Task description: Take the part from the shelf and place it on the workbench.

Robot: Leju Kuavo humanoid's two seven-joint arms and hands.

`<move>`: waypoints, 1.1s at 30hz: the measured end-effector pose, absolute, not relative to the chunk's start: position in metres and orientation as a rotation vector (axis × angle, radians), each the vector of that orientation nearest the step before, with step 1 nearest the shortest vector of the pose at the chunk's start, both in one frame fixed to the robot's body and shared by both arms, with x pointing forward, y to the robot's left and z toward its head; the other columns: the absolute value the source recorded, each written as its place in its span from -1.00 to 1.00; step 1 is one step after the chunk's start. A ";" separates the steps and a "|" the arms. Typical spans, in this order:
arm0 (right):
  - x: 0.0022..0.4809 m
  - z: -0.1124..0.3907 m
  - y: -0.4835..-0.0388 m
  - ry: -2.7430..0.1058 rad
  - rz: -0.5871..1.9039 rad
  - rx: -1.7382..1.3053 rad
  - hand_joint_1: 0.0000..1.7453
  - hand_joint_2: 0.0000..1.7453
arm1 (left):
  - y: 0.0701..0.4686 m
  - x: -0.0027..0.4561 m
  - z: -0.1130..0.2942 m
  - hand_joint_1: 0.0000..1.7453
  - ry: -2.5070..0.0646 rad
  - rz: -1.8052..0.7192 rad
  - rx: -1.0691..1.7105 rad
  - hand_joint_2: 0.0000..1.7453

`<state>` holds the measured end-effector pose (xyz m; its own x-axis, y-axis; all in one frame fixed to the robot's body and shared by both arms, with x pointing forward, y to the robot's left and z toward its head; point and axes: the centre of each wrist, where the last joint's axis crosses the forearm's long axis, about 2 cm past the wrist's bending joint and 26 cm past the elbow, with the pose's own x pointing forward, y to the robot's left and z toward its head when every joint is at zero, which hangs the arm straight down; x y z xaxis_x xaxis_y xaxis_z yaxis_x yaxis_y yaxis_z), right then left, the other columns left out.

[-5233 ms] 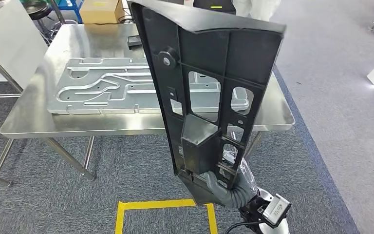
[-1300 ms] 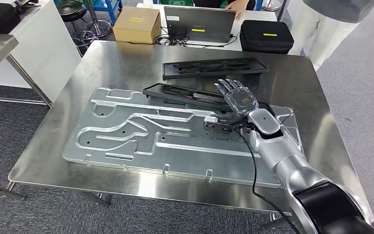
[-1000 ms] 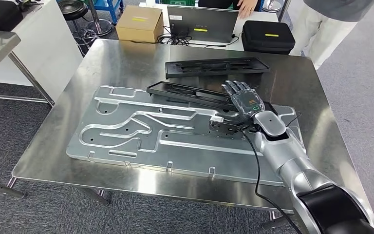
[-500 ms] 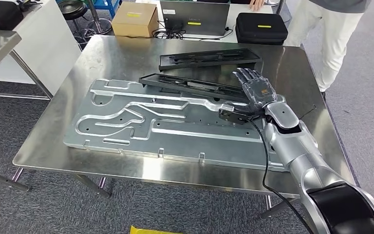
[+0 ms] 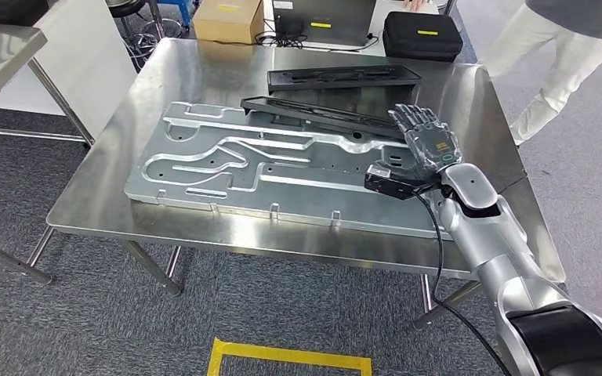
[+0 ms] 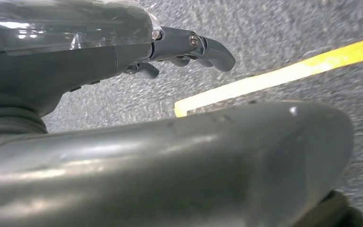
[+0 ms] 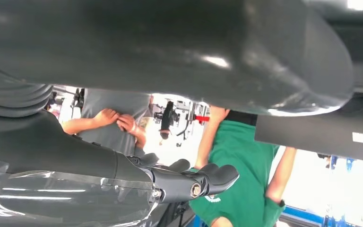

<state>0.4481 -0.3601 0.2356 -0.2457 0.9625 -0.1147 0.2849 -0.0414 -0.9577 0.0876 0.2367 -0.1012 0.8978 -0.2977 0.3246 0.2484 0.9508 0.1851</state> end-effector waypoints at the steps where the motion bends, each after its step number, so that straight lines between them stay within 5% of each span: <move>1: 0.448 0.238 -0.360 -1.589 1.314 -1.348 -1.00 -1.00 | 0.237 0.088 -0.101 -1.00 -0.358 -0.283 0.141 -1.00; 33: 0.399 0.216 -0.389 -1.615 1.192 -1.417 -1.00 -1.00 | 0.236 0.090 -0.101 -1.00 -0.356 -0.296 0.143 -1.00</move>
<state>0.3989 -0.3892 0.2163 -0.1840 0.9796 -0.0810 0.3660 -0.0082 -0.9306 0.0904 0.2364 -0.1006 0.8948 -0.3096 0.3217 0.2596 0.9470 0.1892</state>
